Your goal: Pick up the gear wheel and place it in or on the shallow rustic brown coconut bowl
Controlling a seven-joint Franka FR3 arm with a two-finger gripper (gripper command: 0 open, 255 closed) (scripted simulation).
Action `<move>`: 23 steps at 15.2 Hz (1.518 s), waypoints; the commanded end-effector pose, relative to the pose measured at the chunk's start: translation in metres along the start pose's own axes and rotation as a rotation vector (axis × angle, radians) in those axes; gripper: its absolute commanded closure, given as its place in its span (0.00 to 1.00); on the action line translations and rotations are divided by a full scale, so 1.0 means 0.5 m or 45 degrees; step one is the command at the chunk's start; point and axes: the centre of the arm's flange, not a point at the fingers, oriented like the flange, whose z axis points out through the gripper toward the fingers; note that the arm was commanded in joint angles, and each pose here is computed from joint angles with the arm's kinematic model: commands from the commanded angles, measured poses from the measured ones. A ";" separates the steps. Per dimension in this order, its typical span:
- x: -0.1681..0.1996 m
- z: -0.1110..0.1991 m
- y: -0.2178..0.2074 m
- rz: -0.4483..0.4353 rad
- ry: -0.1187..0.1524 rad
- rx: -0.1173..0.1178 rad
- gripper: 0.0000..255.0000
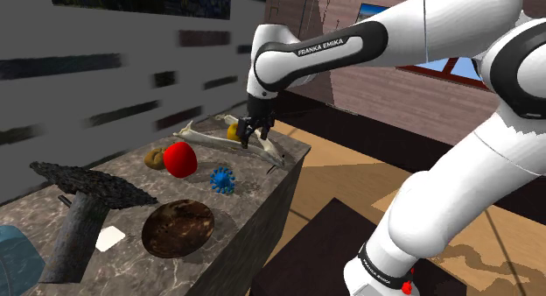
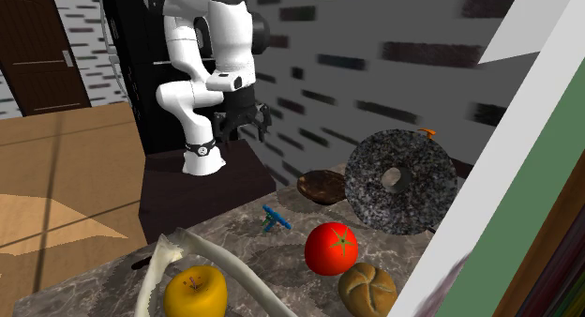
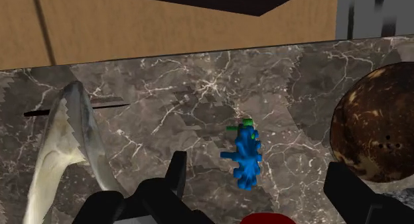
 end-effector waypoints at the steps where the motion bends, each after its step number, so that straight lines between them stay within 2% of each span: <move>1: 0.039 0.037 -0.019 0.000 -0.016 0.000 0.00; 13: 0.248 0.270 -0.131 -0.004 -0.114 -0.005 0.00; 21: 0.242 0.350 -0.131 -0.004 -0.114 -0.005 0.00; 23: 0.242 0.350 -0.131 -0.004 -0.114 -0.005 0.00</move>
